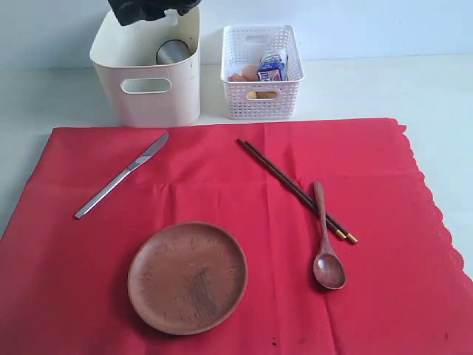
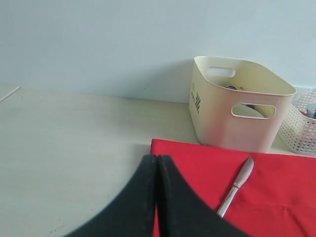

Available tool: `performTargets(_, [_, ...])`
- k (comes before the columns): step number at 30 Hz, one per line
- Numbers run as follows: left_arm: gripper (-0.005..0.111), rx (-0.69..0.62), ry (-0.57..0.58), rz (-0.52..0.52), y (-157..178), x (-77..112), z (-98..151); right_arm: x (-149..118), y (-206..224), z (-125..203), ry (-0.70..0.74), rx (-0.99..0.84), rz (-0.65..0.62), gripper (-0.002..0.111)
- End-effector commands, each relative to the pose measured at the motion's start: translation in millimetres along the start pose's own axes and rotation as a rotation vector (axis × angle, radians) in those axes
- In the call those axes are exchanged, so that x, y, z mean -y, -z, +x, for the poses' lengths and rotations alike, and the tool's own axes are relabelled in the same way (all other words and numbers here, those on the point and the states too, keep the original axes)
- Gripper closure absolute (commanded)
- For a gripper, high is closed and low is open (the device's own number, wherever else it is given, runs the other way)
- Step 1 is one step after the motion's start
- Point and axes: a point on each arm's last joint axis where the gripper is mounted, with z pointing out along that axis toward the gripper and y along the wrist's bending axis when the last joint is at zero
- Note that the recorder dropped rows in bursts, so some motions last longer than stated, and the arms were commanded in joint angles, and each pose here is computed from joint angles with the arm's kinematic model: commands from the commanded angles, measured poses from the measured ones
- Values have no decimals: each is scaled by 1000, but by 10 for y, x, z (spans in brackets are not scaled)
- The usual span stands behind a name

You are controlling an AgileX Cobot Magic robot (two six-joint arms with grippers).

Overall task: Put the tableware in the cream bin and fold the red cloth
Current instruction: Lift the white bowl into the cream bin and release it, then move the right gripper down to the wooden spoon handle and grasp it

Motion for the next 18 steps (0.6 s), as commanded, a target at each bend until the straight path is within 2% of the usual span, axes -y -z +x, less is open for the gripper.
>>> performTargets(1, [104, 6, 8, 1, 5, 1, -3, -16, 248, 23, -1, -132, 58, 62])
performTargets(8, [104, 6, 8, 1, 5, 1, -3, 74, 431, 230, -29, -348, 224, 62])
performTargets(13, [104, 6, 8, 1, 5, 1, -3, 157, 461, 575, -77, -502, 224, 62])
performTargets(18, [104, 6, 8, 1, 5, 1, -3, 304, 494, 959, -144, -575, 240, 62])
